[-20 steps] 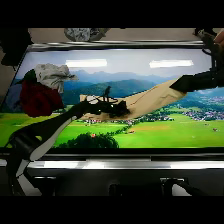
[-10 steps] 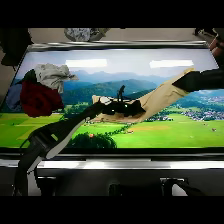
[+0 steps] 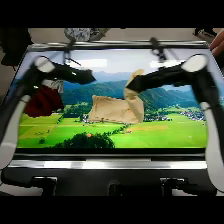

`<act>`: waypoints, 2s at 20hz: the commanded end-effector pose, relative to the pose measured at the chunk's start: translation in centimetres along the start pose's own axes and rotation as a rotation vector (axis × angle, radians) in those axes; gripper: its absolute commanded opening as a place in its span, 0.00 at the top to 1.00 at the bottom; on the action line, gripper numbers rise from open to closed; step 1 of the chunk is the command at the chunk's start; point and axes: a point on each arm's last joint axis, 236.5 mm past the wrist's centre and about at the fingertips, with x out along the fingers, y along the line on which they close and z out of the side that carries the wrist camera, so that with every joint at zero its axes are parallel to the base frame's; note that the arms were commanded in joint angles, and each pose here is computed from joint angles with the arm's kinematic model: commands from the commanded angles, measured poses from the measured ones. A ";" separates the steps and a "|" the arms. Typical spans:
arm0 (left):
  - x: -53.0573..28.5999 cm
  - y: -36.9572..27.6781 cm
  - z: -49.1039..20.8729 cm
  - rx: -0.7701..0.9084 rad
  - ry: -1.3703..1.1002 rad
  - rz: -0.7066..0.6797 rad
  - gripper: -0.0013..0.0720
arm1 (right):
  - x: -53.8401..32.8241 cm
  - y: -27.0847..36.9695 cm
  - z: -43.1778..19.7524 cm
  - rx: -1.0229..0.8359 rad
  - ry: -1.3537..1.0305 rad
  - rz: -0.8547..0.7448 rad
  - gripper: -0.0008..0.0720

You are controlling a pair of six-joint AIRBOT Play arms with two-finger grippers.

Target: Fold the shirts.

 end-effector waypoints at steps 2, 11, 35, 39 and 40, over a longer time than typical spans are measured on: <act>-12.0 4.6 3.1 -0.005 -0.151 0.166 0.94 | 13.6 2.3 -1.7 0.118 0.021 0.143 0.94; -14.9 3.4 2.5 0.087 -0.151 0.181 0.94 | 12.7 -3.9 -5.2 0.130 0.146 0.075 0.05; -12.7 1.9 1.6 0.117 -0.107 0.155 0.94 | -5.9 -23.9 -8.8 0.419 -0.010 -0.194 0.94; -12.7 1.9 1.6 0.117 -0.107 0.155 0.94 | -21.9 -28.1 -12.6 0.562 -0.130 -0.447 0.94; -12.7 1.9 1.6 0.117 -0.107 0.155 0.94 | -25.1 -28.1 -14.3 0.599 -0.144 -0.486 0.94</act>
